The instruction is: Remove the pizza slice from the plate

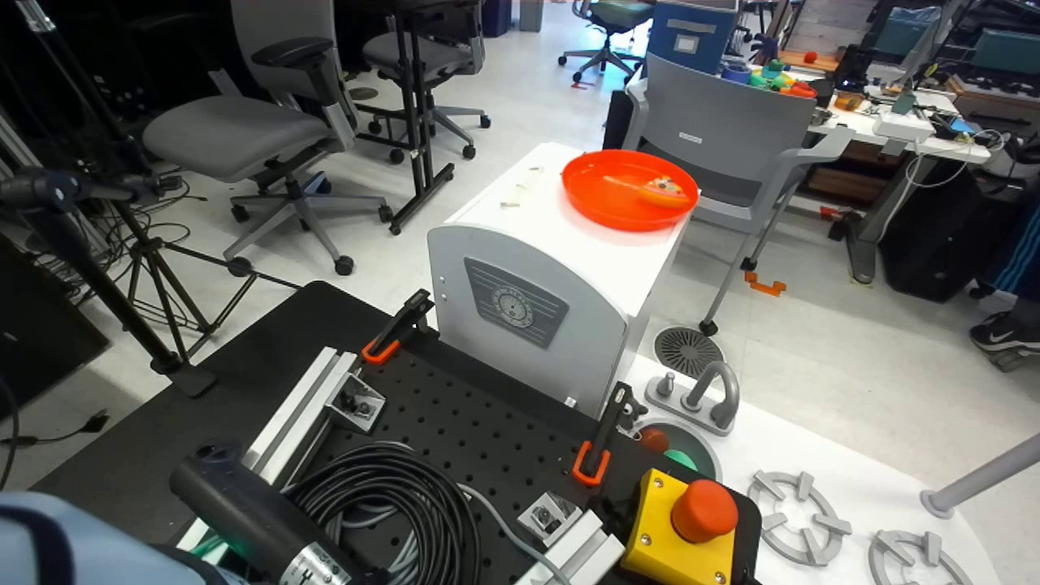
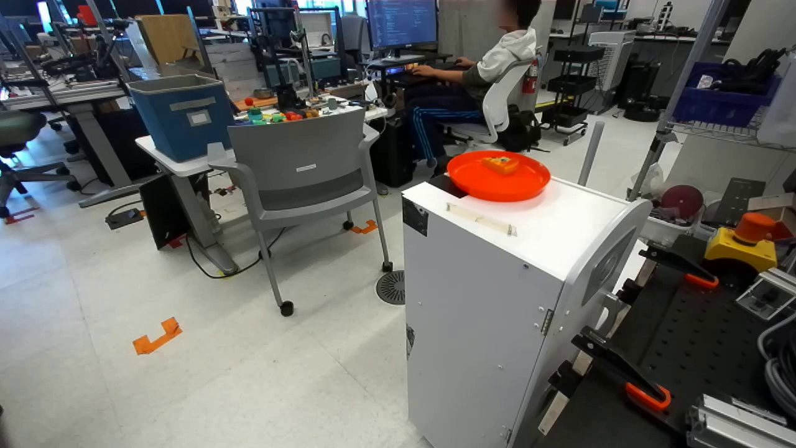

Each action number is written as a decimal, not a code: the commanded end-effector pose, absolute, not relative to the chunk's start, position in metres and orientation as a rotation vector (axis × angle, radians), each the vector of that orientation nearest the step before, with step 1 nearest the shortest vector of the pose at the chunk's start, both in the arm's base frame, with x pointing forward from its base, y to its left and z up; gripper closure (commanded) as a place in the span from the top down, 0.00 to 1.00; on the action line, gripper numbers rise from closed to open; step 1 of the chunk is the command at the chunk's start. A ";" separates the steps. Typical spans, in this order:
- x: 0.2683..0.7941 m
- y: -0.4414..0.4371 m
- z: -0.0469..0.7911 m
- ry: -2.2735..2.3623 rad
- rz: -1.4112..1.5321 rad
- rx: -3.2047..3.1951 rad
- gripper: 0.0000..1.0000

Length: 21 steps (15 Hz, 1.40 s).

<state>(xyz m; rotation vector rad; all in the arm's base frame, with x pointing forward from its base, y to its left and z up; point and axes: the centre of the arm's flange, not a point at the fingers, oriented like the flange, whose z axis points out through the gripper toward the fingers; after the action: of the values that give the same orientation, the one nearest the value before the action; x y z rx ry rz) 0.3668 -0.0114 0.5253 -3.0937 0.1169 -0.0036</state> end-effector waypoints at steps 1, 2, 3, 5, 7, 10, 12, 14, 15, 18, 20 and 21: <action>0.380 -0.049 0.541 0.121 0.067 -3.061 1.00; 0.381 -0.058 0.543 0.130 0.072 -3.057 1.00; 0.383 -0.067 0.546 0.136 0.079 -3.054 1.00; 0.391 -0.084 0.551 0.151 0.096 -3.039 1.00; 0.396 -0.090 0.551 0.124 0.119 -3.048 1.00; 0.404 -0.087 0.545 0.066 0.125 -3.124 1.00; 0.412 -0.085 0.543 0.064 0.073 -3.157 1.00; 0.421 -0.083 0.543 0.059 0.010 -3.187 1.00; 0.425 -0.083 0.543 0.043 -0.037 -3.200 1.00; 0.439 -0.083 0.547 -0.048 -0.175 -3.200 1.00; 0.447 -0.086 0.548 -0.057 -0.233 -3.198 1.00; 0.452 -0.089 0.549 -0.057 -0.251 -3.189 1.00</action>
<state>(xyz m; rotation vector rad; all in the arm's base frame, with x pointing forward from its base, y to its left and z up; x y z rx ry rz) 0.4350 -0.0802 0.5458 -3.1986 -0.0051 -0.1777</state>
